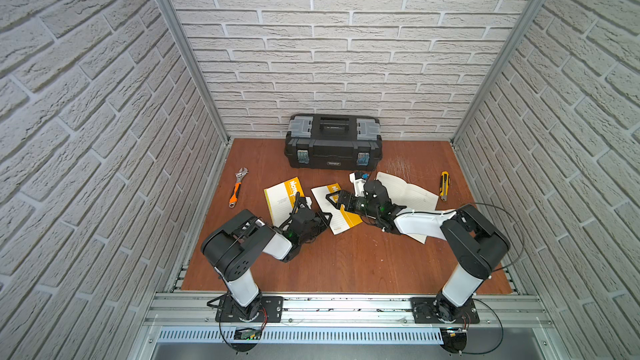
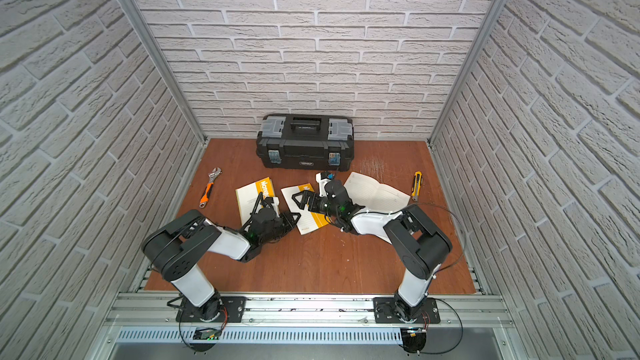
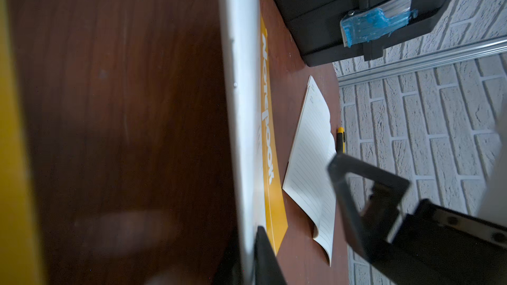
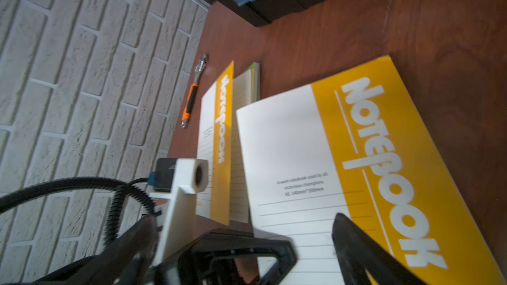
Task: Close the notebook
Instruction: Pick up the notebook from the center of the board, then place the notebook at the notebook.
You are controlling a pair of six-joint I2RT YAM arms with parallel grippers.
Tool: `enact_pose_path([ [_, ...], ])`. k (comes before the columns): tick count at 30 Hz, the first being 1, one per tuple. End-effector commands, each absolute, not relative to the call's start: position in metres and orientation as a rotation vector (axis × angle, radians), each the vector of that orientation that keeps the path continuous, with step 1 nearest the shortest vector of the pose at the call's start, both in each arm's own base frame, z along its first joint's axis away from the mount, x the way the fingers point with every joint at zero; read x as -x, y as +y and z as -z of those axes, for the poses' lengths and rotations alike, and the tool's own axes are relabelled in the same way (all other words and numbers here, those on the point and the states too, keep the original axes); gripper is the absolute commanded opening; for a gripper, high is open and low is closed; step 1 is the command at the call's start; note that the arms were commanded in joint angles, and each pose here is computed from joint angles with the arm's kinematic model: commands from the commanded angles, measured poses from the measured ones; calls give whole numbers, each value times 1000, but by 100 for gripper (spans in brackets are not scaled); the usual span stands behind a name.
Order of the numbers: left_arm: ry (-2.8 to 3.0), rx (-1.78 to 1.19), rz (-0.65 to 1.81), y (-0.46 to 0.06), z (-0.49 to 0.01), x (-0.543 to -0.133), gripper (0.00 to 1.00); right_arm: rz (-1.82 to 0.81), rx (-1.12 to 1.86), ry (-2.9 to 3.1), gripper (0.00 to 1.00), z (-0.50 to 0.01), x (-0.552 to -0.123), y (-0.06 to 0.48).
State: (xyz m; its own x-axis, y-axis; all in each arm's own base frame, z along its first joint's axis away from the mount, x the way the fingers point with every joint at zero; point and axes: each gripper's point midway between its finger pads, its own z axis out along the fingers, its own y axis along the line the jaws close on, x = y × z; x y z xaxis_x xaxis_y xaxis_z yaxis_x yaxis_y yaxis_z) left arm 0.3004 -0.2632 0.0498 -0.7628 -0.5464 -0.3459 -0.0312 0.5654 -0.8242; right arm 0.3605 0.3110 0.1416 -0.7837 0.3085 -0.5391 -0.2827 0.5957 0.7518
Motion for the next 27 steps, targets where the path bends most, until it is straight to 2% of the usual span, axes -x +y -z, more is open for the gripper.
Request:
enact_pose_path([
  [1,2201,367,1176,-274,-69,-304,11,-1159,39,2088,100,-186,-361,306],
  [9,2190,273,1133,-262,-116,-314,11,-1074,49,2060,100,-210,-346,281],
  [20,2098,326,1165,-185,-177,-312,13,-1084,21,2085,100,-192,-344,276],
  [27,2026,483,1109,-131,-179,-301,13,-1131,23,2097,100,-184,-347,285],
])
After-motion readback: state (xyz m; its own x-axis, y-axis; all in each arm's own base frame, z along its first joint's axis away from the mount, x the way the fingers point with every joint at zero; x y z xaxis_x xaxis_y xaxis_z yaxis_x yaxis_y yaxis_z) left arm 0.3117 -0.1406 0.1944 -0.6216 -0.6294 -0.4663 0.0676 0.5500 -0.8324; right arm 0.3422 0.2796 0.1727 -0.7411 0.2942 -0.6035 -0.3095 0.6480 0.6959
